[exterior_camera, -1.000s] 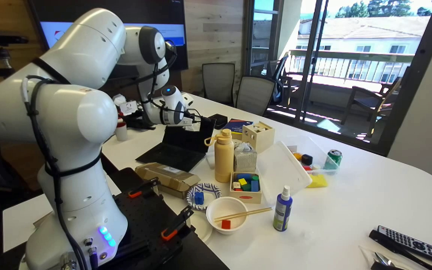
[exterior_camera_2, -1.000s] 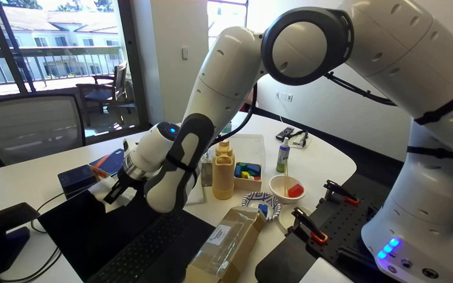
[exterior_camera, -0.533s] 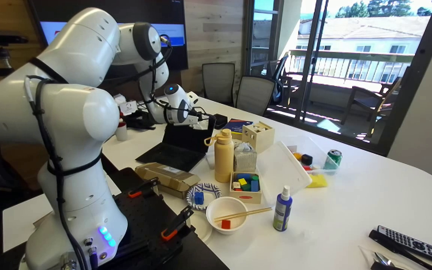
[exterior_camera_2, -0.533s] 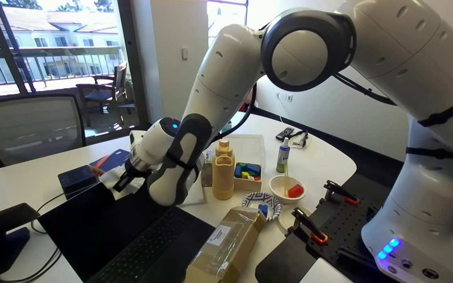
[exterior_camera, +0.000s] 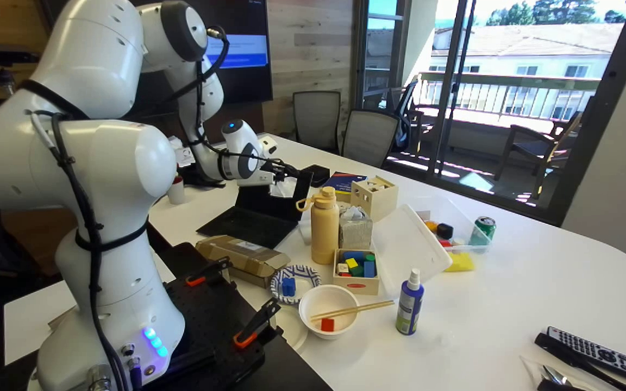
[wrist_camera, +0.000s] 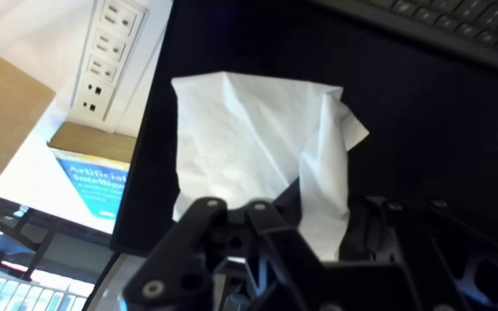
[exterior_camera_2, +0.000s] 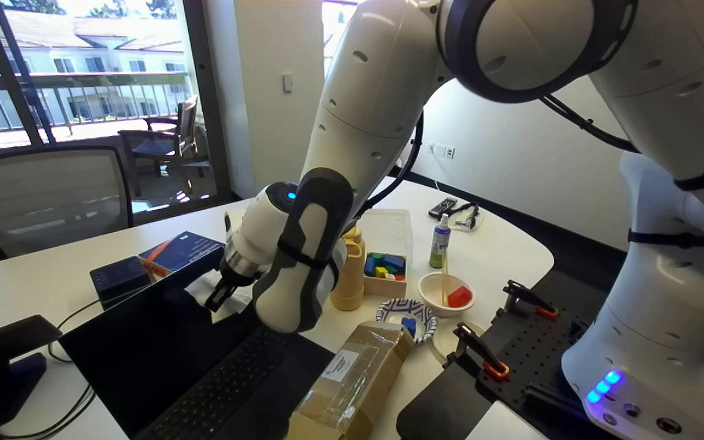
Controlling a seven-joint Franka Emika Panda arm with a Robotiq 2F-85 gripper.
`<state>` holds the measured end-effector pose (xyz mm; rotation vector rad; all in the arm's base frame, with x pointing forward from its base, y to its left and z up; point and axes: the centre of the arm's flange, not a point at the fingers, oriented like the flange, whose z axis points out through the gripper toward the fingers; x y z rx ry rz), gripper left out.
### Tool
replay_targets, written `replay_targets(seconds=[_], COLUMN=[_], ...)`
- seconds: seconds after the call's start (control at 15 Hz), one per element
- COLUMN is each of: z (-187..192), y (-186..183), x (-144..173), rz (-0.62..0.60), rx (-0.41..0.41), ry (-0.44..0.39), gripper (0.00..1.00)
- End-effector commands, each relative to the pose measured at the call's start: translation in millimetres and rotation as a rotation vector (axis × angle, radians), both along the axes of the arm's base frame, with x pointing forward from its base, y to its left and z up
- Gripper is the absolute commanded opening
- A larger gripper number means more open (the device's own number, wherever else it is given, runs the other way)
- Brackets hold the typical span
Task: Use the white napkin to wipe the laptop screen.
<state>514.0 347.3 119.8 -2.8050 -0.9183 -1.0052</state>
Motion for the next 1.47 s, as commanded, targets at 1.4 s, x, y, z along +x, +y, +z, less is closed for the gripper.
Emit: replay_targets(seconds=[1.4], z=[79], y=[-405], x=[-180], rz=[-1.202], rx=[0.113], ry=[0.377], gripper=[0.03])
